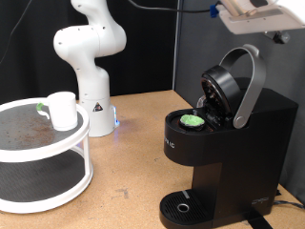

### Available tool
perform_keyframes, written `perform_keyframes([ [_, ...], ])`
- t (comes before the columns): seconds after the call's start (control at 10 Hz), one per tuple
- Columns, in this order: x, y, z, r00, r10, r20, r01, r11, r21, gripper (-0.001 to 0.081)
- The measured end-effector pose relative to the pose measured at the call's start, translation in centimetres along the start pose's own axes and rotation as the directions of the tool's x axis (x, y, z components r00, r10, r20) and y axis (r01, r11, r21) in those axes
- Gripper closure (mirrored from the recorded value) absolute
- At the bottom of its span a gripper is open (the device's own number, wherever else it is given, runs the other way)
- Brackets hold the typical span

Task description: Make a cup of coffee with the keurig machine

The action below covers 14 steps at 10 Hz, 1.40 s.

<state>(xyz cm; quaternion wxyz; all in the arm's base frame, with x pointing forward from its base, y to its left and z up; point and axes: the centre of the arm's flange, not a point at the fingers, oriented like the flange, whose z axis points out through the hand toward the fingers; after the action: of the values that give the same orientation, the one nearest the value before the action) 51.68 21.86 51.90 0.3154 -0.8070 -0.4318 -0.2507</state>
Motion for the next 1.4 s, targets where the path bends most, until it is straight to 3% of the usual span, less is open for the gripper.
perform_keyframes([
  [0.2,-1.9,1.0,-0.7,0.999,-0.023,0.024,0.023,0.999,0.03,0.0802],
  [0.8,-6.4,3.8,-4.9,0.997,0.032,0.065,-0.036,0.998,0.053,0.0806],
  [1.0,-8.9,5.1,-5.9,0.995,0.026,0.096,-0.031,0.998,0.057,0.0806],
  [1.4,-13.9,7.6,-6.5,0.988,0.046,0.149,-0.044,0.999,-0.017,0.0806],
])
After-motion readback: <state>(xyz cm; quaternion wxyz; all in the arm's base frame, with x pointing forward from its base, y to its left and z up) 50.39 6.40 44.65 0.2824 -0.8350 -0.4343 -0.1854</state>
